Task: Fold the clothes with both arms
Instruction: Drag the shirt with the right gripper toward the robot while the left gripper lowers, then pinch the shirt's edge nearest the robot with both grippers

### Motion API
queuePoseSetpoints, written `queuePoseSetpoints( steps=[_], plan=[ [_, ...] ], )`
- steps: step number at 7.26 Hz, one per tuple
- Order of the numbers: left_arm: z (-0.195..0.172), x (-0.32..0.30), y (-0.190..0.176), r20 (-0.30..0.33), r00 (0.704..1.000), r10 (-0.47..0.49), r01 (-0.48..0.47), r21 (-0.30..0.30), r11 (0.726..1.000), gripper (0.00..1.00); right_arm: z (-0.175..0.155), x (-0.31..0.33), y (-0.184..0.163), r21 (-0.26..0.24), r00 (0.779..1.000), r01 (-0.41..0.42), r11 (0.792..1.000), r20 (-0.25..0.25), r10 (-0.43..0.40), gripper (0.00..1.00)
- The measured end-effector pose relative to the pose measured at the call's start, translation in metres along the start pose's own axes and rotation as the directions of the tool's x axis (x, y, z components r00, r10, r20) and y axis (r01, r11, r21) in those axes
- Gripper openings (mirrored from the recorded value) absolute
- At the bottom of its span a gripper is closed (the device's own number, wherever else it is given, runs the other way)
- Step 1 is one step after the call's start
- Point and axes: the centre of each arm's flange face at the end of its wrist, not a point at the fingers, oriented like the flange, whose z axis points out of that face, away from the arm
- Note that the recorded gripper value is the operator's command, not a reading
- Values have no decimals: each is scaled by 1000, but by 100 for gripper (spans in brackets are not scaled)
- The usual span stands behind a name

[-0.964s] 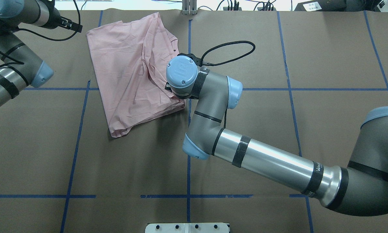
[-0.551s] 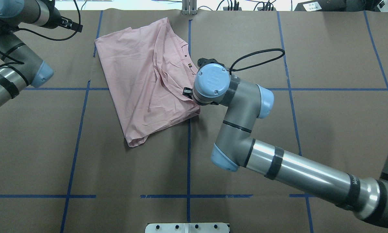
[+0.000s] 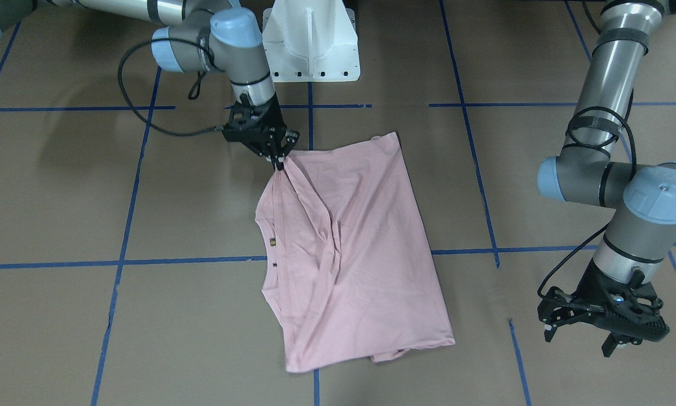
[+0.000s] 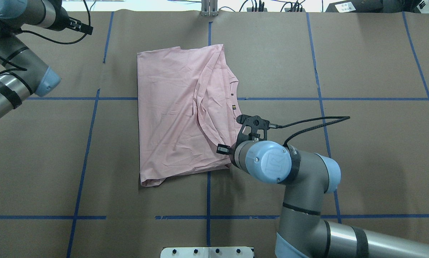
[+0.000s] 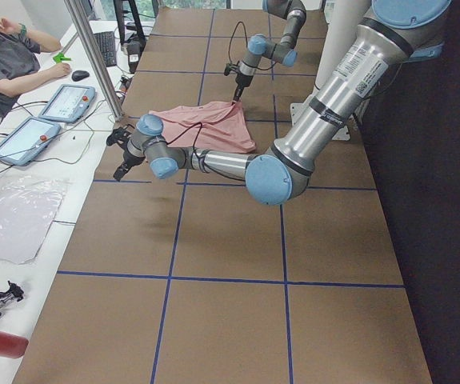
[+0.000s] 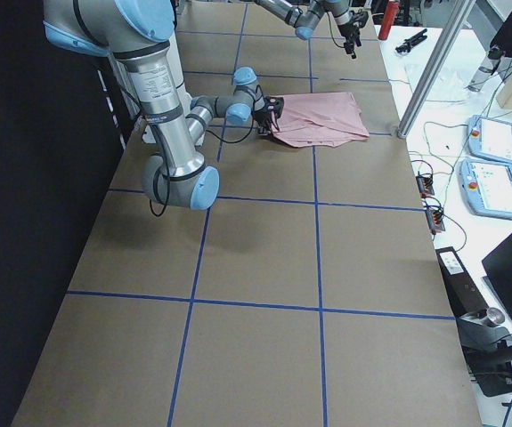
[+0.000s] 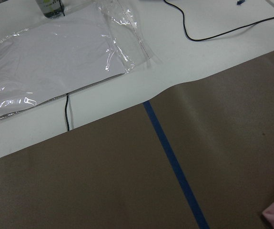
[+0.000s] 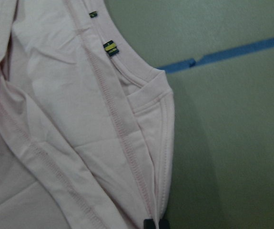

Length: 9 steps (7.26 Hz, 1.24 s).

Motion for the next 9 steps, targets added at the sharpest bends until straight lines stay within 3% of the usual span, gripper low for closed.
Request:
queuePoseSetpoints(
  steps=[2, 4, 6, 8, 9],
  plan=[
    [-27, 25, 1, -69, 993, -92, 90, -33, 995, 100, -22, 19, 48, 7, 1000, 14, 1000, 13, -14, 0],
    [-90, 93, 50, -149, 966, -210, 197, -101, 975, 100, -29, 31, 66, 20, 1000, 13, 1000, 13, -13, 0],
    [-160, 188, 115, -186, 922, -339, 302, -197, 933, 100, -48, 62, 63, 16, 1000, 19, 1000, 6, -20, 0],
    [-185, 293, 186, -162, 873, -460, 403, -291, 868, 100, -57, 78, 61, 15, 1000, 25, 1000, -2, -25, 0],
    [-188, 334, 221, -146, 853, -502, 437, -328, 838, 94, -58, 81, 61, 16, 1000, 26, 1000, -4, -26, 0]
  ],
)
